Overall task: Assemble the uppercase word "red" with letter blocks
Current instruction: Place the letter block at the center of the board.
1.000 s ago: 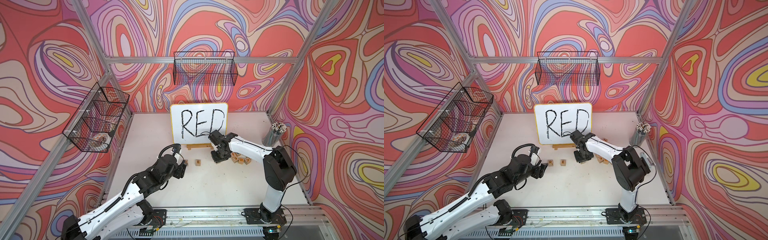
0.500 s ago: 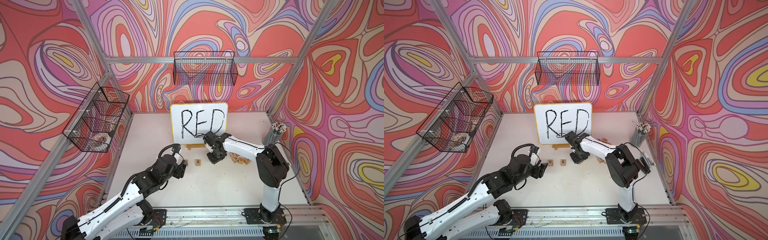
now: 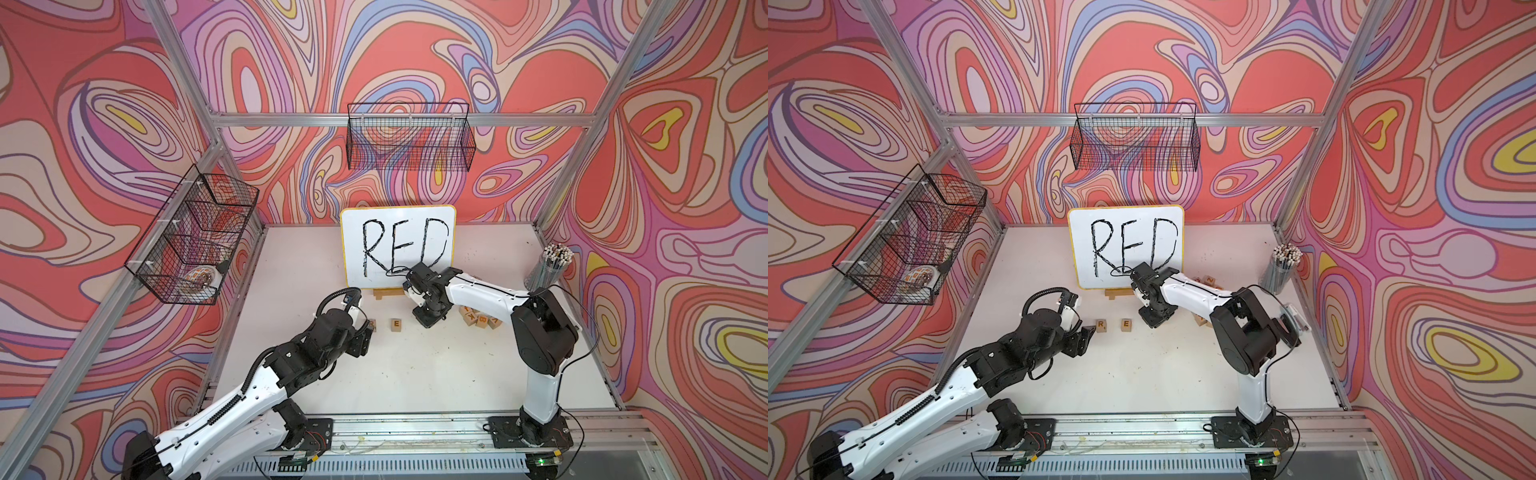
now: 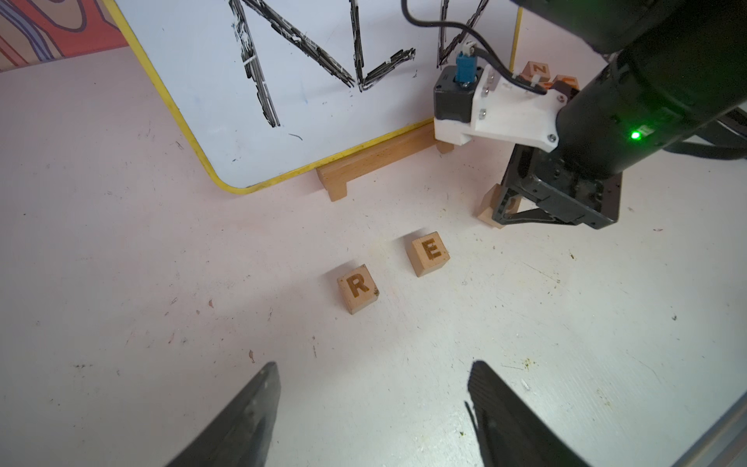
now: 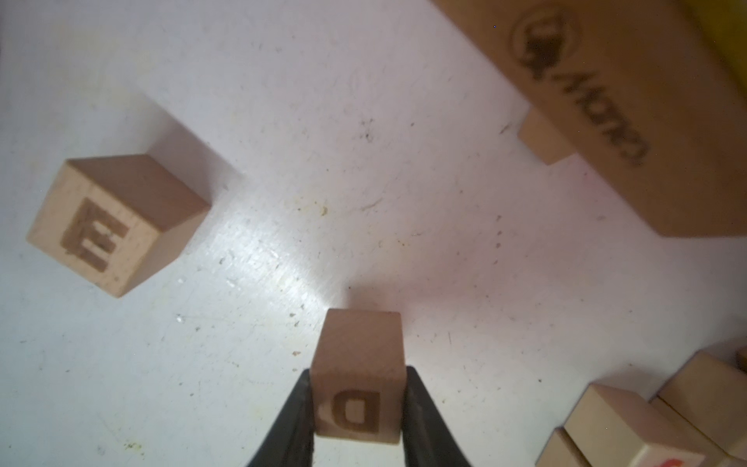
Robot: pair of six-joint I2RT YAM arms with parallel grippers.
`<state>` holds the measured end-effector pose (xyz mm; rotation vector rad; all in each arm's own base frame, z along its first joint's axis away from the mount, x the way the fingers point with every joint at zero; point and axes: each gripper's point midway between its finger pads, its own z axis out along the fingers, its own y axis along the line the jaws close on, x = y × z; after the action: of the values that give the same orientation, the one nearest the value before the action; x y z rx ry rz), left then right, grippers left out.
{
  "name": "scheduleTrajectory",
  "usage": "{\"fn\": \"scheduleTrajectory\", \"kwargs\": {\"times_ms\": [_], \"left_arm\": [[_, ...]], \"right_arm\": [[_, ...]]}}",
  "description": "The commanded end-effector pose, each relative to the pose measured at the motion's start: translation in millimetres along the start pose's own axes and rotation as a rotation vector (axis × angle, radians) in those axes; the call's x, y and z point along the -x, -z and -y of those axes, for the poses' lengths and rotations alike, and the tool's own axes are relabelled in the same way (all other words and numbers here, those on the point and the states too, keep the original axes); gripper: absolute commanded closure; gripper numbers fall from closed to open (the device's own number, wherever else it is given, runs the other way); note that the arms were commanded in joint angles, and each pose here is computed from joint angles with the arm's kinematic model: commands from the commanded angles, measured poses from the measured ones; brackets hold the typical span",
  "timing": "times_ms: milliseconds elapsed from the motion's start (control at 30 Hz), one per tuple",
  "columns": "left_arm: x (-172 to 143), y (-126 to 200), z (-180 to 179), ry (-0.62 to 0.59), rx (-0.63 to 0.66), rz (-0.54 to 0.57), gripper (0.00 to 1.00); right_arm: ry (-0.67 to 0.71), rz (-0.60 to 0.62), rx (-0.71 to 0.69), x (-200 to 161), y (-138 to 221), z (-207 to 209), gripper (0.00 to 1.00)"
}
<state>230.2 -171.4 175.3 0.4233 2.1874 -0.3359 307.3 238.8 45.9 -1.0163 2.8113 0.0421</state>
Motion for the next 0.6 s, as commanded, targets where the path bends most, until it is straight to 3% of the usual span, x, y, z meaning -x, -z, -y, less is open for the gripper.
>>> {"fn": "scheduleTrajectory", "kwargs": {"times_ms": [0, 567], "left_arm": [[0.7, 2.0, -4.3, -0.004, 0.021, -0.002, 0.24], [0.2, 1.6, -3.4, -0.002, 0.016, -0.002, 0.24]], "right_arm": [[0.021, -0.003, 0.003, -0.8, -6.9, -3.1, 0.71], [0.025, 0.011, -0.012, 2.9, -10.9, -0.7, 0.62]]}}
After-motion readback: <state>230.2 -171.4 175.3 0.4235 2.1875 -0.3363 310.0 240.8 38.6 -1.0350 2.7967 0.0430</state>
